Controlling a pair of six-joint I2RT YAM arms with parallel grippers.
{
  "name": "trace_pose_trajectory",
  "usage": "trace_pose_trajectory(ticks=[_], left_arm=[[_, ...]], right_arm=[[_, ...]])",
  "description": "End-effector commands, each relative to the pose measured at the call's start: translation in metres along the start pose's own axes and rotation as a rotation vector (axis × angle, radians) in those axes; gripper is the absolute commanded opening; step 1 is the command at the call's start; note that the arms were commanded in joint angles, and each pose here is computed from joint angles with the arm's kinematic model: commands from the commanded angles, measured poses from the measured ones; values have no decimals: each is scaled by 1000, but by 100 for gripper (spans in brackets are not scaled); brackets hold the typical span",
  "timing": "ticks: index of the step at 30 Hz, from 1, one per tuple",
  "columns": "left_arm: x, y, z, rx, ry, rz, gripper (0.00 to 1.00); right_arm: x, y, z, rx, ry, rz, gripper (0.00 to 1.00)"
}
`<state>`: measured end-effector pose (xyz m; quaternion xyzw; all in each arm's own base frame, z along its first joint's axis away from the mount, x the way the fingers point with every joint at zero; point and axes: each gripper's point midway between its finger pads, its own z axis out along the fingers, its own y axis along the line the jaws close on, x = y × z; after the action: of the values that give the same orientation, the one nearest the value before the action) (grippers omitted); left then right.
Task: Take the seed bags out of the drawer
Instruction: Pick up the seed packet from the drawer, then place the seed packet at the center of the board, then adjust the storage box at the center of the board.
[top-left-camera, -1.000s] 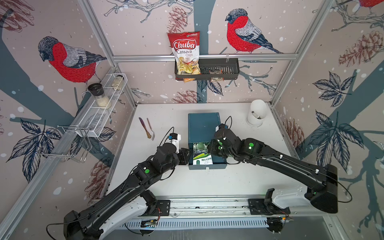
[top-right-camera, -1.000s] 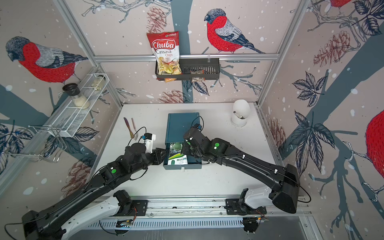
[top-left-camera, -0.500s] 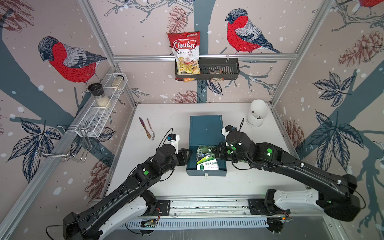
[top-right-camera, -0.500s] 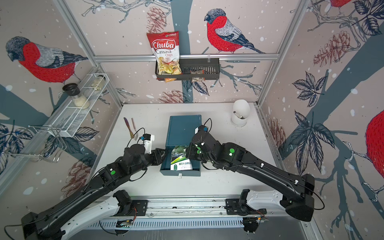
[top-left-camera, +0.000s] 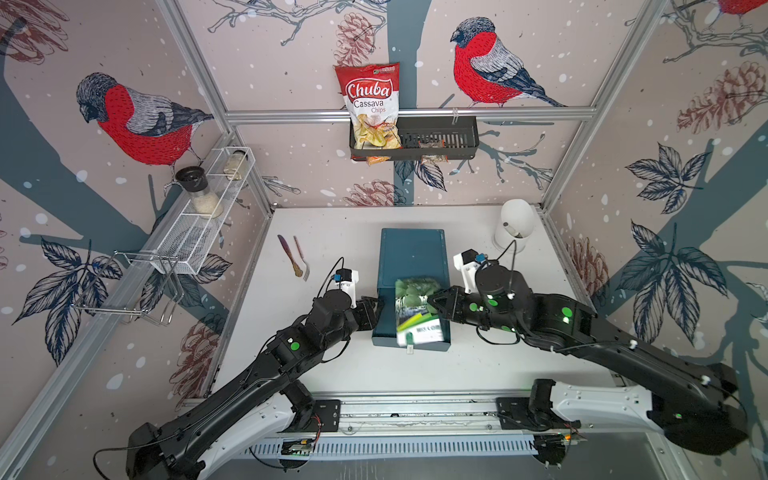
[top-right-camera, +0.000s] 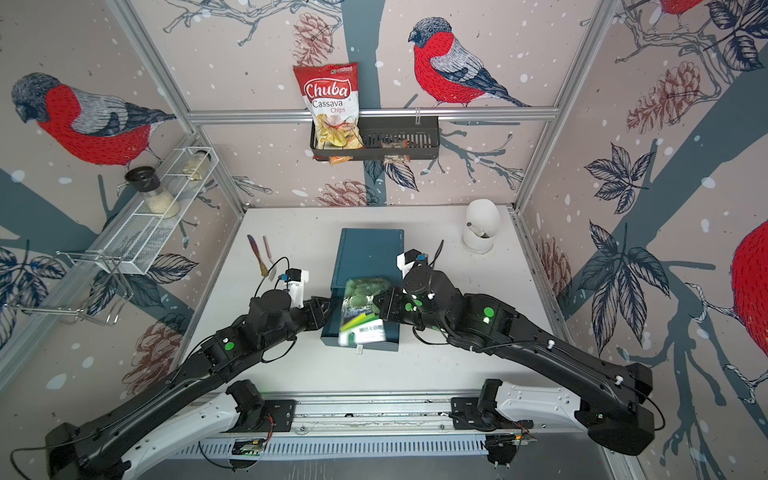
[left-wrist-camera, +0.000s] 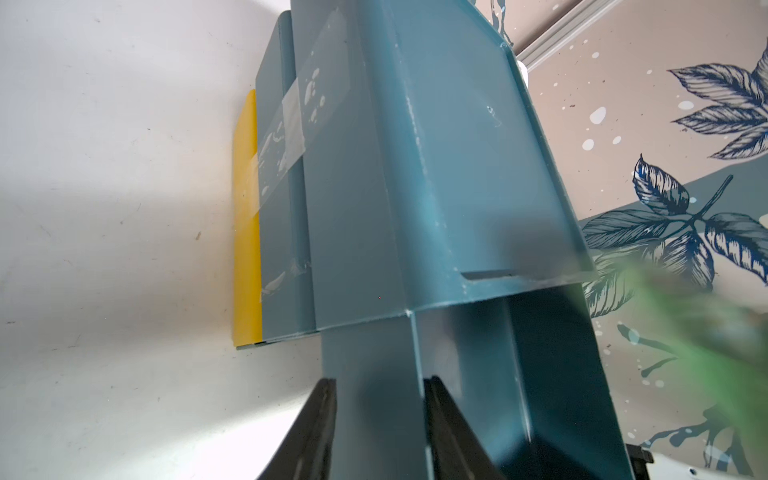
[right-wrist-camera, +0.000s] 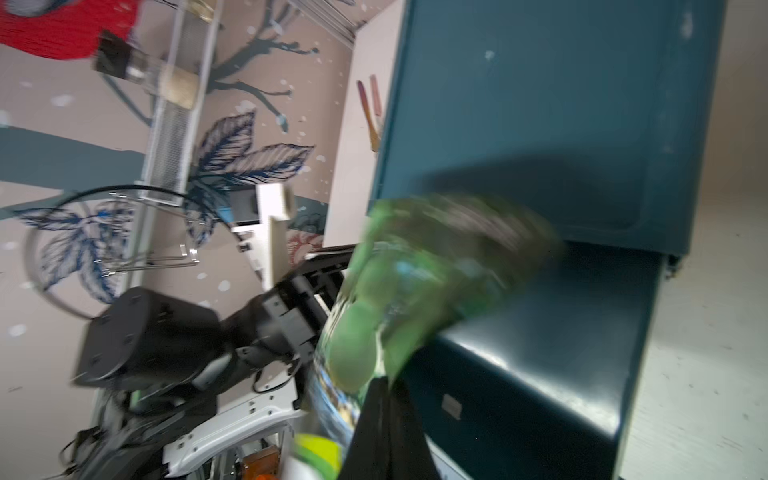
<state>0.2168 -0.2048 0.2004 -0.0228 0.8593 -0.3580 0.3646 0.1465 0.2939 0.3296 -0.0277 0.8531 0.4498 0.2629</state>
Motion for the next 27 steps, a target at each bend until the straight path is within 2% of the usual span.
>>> trace_pose_trajectory(ticks=[1, 3, 6, 8, 12, 15, 19, 24, 27], left_arm=[[-7, 3, 2, -21, -35, -19, 36], [-8, 3, 2, -24, -42, -24, 36], [-9, 5, 2, -30, -52, -40, 34], [-8, 9, 3, -41, -58, -54, 33], [-6, 17, 2, -63, -73, -96, 31], [-6, 19, 2, -61, -81, -120, 30], [-3, 22, 5, -68, -79, -146, 29], [-4, 25, 5, -76, -89, -172, 27], [-3, 27, 6, -77, -96, -191, 27]], right_arm=[[-24, 26, -27, -102, -103, -21, 0], [-34, 24, -45, -85, -150, -22, 0], [-56, -2, -74, 48, -270, 0, 0], [-71, -31, -95, 186, -362, 23, 0], [-92, -119, -143, 582, -542, 108, 0], [-91, -178, -153, 776, -556, 169, 0], [-79, -265, -129, 833, -418, 311, 0], [-56, -354, -146, 845, -426, 528, 0], [-36, -388, -147, 819, -399, 650, 0]])
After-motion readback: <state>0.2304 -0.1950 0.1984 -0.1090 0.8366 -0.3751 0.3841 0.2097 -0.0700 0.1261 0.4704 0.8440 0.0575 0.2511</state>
